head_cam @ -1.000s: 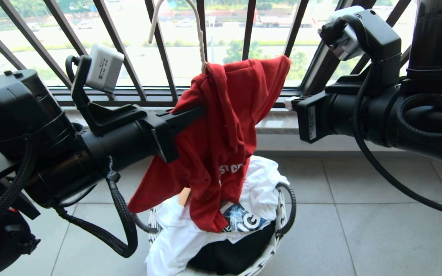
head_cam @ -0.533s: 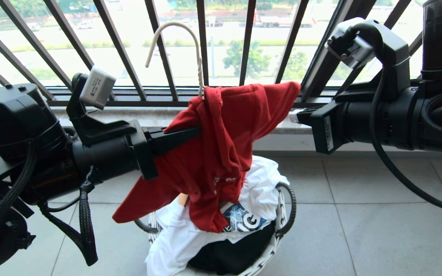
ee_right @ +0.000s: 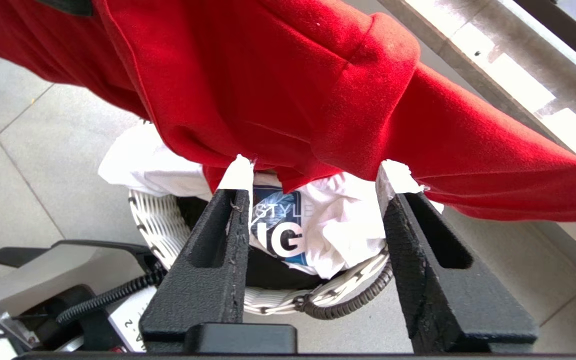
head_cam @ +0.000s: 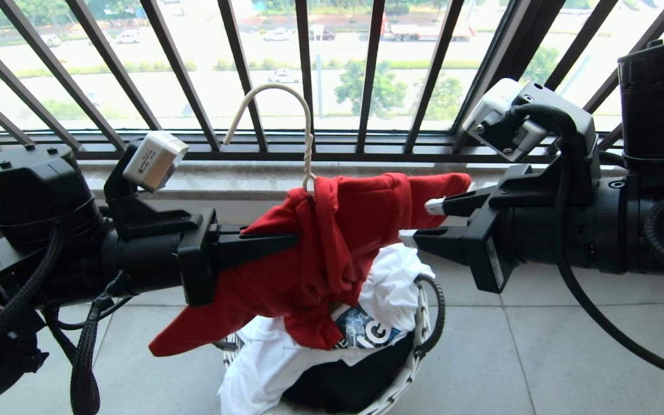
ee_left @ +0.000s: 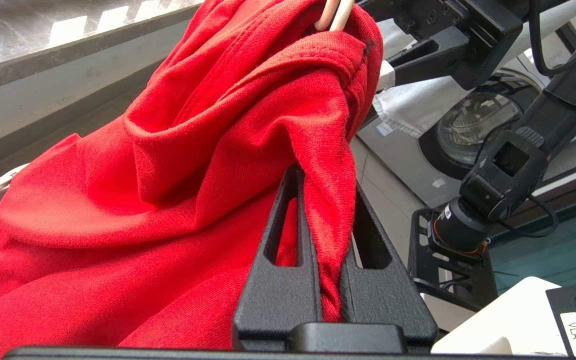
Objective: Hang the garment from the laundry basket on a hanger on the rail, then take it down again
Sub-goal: Hang the clothes rack on the clothesline
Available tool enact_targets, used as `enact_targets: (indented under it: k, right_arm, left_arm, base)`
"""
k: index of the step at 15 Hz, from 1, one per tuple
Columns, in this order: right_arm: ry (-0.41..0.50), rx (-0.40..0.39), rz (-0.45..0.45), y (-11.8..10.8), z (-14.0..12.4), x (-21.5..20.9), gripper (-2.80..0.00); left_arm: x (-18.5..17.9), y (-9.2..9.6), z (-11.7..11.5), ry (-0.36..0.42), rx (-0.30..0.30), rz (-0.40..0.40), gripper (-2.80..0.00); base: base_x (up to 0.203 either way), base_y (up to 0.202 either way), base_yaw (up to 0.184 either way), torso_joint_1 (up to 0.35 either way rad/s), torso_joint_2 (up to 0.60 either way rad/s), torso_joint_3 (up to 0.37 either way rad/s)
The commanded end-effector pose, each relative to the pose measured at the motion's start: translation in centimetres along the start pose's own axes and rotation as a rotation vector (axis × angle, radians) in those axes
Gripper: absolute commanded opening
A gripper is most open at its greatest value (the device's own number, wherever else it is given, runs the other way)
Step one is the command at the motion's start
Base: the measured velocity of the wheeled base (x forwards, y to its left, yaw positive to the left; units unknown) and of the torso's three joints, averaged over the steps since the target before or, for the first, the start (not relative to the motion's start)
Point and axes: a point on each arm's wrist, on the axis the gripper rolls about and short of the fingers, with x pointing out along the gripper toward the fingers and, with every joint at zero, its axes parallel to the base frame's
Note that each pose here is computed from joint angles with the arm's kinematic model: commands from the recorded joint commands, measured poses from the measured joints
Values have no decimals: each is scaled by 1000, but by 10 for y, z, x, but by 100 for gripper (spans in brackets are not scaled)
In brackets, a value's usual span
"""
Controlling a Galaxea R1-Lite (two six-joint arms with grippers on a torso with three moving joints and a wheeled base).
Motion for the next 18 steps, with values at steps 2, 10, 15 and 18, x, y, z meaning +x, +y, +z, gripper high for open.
enact_targets:
  k: [2, 10, 15, 18]
  right_arm:
    - [6, -58, 70, -3, -12, -2, 0]
    - [-115, -163, 168, -18, -28, -15, 0]
    - [-148, -163, 182, -20, -27, -5, 0]
    - [-250, -188, 171, -29, -35, 23, 0]
  left_arm:
    - [-3, 0, -2, 12, -6, -32, -280]
    - [3, 9, -10, 81, -68, -33, -280]
    - [2, 1, -7, 76, -58, -52, -280]
    - [7, -5, -10, 96, -80, -81, -280]
  base:
    - [0, 0, 0, 0, 0, 0]
    - [0, 0, 0, 0, 0, 0]
    - [0, 0, 0, 0, 0, 0]
    - [0, 0, 0, 0, 0, 0]
